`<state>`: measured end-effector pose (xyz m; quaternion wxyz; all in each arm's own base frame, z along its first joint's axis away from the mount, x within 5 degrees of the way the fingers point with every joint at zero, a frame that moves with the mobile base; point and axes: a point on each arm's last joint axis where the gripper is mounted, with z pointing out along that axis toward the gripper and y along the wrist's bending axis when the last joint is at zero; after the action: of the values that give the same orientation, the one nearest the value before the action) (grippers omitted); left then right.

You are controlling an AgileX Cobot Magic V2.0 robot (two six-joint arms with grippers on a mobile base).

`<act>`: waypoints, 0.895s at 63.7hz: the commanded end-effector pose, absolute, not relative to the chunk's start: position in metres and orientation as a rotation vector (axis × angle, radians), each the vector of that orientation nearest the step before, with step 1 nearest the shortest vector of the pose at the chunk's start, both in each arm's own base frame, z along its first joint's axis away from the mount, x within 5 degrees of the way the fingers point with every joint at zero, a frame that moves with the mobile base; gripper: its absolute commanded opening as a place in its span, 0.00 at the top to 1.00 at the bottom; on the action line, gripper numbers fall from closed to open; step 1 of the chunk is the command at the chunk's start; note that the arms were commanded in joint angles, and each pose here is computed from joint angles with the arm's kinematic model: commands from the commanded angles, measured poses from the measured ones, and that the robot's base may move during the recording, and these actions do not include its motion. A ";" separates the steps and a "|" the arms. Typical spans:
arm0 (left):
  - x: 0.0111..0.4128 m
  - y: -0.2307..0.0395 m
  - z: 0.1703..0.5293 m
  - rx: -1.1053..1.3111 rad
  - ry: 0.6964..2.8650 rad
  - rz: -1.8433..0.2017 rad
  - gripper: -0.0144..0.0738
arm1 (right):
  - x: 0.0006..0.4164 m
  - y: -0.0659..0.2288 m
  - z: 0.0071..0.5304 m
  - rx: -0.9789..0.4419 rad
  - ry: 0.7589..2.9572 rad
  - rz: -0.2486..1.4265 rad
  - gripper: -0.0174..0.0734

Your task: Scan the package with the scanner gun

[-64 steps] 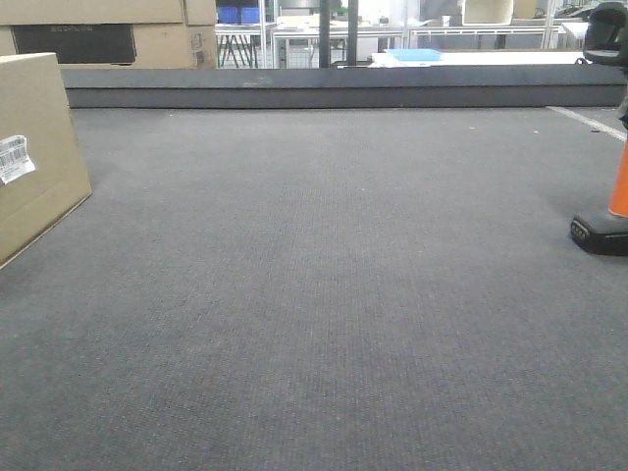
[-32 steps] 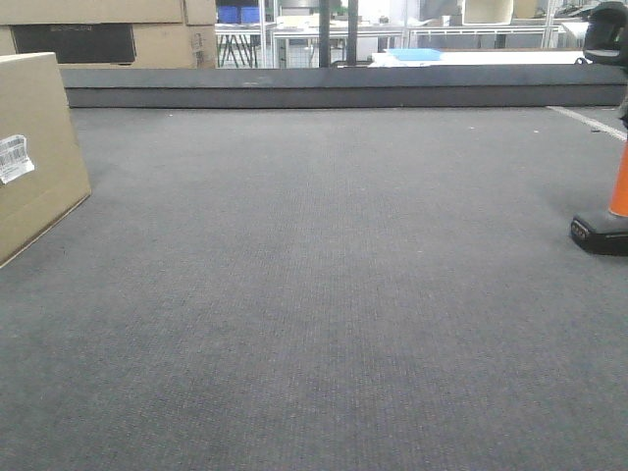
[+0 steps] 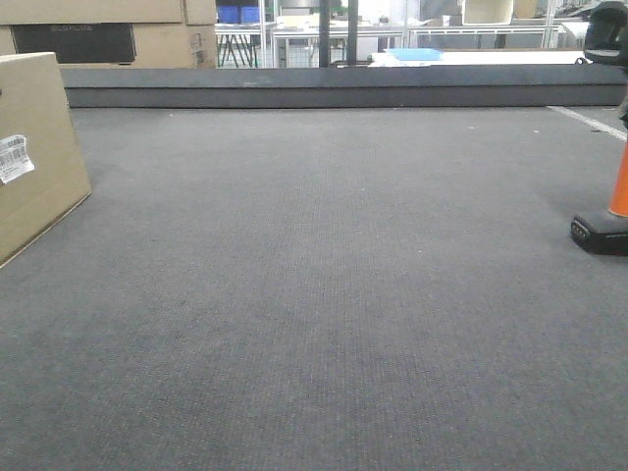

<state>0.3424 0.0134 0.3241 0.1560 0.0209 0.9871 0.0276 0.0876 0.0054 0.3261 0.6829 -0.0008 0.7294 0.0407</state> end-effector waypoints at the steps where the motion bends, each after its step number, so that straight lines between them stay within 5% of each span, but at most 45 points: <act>1: 0.349 0.016 0.322 0.060 2.806 0.084 0.15 | 0.088 0.005 0.330 -0.006 1.618 0.086 0.18; 23: 0.355 0.014 0.314 0.047 2.813 0.037 0.17 | 0.088 0.005 0.330 -0.006 1.618 0.086 0.18; 31: 0.354 0.014 0.313 0.047 2.820 0.037 0.41 | 0.088 0.005 0.330 -0.006 1.618 0.086 0.18; 43: 0.354 0.014 0.313 0.047 2.826 0.037 0.96 | 0.088 0.006 0.329 -0.009 1.628 0.088 0.18; 57: 0.343 0.007 0.325 0.051 2.832 -0.062 0.96 | 0.088 0.008 0.329 -0.027 1.627 0.105 0.18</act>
<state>0.3506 0.0112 0.3122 0.1443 0.0170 0.9894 0.0044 0.0874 0.0070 0.3254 0.6795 -0.0075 0.7322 0.0469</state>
